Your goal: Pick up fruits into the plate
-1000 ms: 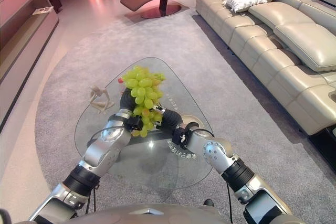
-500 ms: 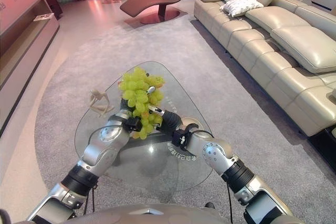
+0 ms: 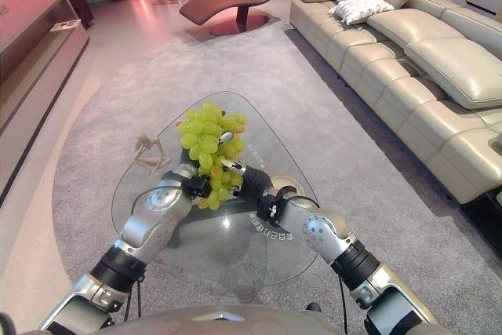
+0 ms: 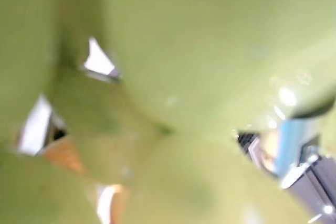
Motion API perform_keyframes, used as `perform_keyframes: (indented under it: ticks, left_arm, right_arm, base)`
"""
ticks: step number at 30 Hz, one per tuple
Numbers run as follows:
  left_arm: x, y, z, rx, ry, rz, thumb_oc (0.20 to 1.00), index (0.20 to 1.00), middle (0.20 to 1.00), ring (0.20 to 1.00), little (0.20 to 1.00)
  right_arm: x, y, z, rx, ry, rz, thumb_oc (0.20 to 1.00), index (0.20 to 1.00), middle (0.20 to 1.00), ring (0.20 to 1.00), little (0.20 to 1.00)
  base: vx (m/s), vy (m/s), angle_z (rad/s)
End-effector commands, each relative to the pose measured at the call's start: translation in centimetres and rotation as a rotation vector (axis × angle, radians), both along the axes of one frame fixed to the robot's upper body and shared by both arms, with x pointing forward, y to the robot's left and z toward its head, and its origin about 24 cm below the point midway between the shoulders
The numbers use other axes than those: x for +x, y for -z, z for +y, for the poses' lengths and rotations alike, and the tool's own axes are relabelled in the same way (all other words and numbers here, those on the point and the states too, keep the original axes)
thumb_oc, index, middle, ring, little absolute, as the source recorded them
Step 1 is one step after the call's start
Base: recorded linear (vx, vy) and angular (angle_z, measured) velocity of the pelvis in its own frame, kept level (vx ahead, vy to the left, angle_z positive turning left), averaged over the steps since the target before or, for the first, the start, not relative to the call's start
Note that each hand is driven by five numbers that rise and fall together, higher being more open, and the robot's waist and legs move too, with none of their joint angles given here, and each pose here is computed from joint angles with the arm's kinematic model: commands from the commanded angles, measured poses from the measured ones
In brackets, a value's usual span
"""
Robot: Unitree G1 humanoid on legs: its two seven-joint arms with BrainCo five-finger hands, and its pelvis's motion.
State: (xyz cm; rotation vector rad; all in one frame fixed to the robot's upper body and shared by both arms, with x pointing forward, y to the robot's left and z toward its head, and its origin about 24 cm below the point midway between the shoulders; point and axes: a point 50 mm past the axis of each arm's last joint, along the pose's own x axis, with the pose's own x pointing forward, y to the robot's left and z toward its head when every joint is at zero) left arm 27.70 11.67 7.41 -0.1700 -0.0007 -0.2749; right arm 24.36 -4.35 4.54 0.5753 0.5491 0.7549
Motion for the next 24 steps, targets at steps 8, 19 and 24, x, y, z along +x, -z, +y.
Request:
perform_keyframes:
  ticks: [8, 19, 24]
  left_arm:
    - [0.1, -0.5, -2.5, 0.011, 0.278, 0.000, 1.000, 1.000, 1.000, 1.000, 1.000]
    - [-0.1, 0.9, 1.1, 0.177, 0.302, 0.029, 1.000, 1.000, 1.000, 1.000, 1.000]
    - [0.0, 0.8, 3.2, 0.218, 0.253, 0.024, 1.000, 1.000, 1.000, 1.000, 1.000]
  right_arm:
    - [-0.7, -10.3, 4.0, 0.454, -0.147, -0.347, 0.200, 0.200, 0.200, 0.200, 0.200]
    - [1.2, -11.4, 0.0, 0.450, 0.007, -0.437, 0.200, 0.200, 0.200, 0.200, 0.200]
    - [1.6, -11.5, -1.4, 0.445, 0.044, -0.456, 0.200, 0.200, 0.200, 0.200, 0.200]
  base:
    - [0.00, 0.004, 0.00]
    - [0.00, 0.014, 0.02]
    - [0.00, 0.000, 0.00]
